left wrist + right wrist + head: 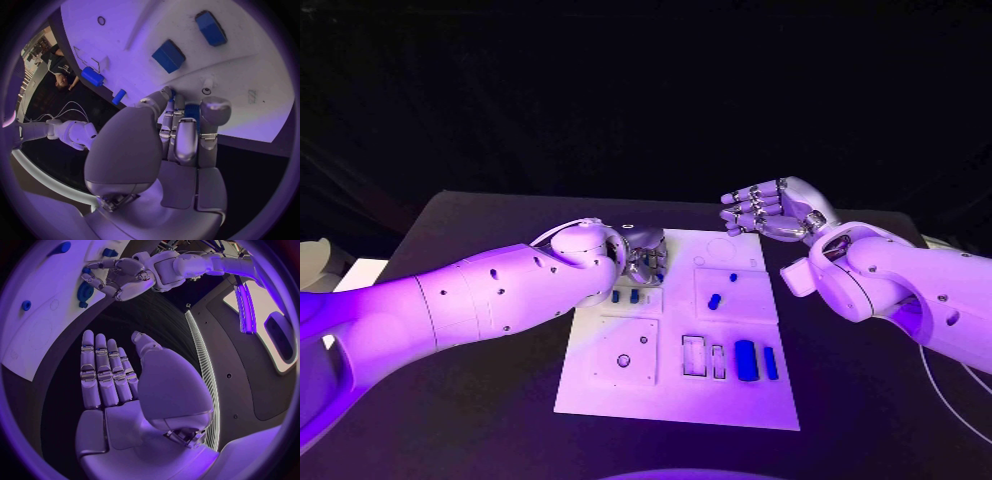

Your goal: Assemble the parts on the task board

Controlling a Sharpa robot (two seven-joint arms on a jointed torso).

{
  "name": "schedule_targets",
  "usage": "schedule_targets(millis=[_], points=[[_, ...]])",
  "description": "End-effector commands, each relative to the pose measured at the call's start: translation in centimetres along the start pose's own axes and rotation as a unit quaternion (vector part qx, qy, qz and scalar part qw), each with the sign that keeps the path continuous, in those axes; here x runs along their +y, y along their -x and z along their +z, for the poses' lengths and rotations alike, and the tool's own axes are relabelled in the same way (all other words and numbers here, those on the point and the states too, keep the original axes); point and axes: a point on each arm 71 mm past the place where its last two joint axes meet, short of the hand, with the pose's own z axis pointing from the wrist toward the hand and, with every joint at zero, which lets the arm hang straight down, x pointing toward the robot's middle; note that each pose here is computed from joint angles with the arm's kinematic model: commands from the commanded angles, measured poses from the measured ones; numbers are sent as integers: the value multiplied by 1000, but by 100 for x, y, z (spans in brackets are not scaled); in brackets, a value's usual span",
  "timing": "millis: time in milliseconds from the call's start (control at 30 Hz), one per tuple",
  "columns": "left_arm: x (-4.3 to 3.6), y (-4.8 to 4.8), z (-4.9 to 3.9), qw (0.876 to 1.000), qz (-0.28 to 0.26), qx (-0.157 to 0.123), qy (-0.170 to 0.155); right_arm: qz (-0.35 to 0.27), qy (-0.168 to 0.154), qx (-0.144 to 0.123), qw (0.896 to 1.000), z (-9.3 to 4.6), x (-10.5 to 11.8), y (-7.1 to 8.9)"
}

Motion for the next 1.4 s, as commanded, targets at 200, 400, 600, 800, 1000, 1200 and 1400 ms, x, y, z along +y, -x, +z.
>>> schedule_targets(millis=[200, 400, 600, 800, 1000, 1200, 1400], points=[[42, -12, -33, 1000, -9, -15, -2, 0, 4, 8, 1000, -1, 8, -19], [55, 75, -128, 998, -39, -40, -7, 0, 3, 8, 1000, 1, 4, -16], [73, 182, -250, 995, -79, -59, -11, 0, 2, 7, 1000, 5, -6, -8], [201, 233, -387, 993, -100, -59, 3, -1, 1, 6, 1000, 4, -16, 2], [376, 228, -480, 994, -101, -44, 27, -1, 0, 6, 1000, -1, -27, 5], [474, 203, -511, 994, -100, -29, 42, -1, -1, 6, 1000, -4, -31, 3], [509, 187, -512, 994, -99, -23, 49, 0, -1, 6, 1000, -5, -35, -1]])
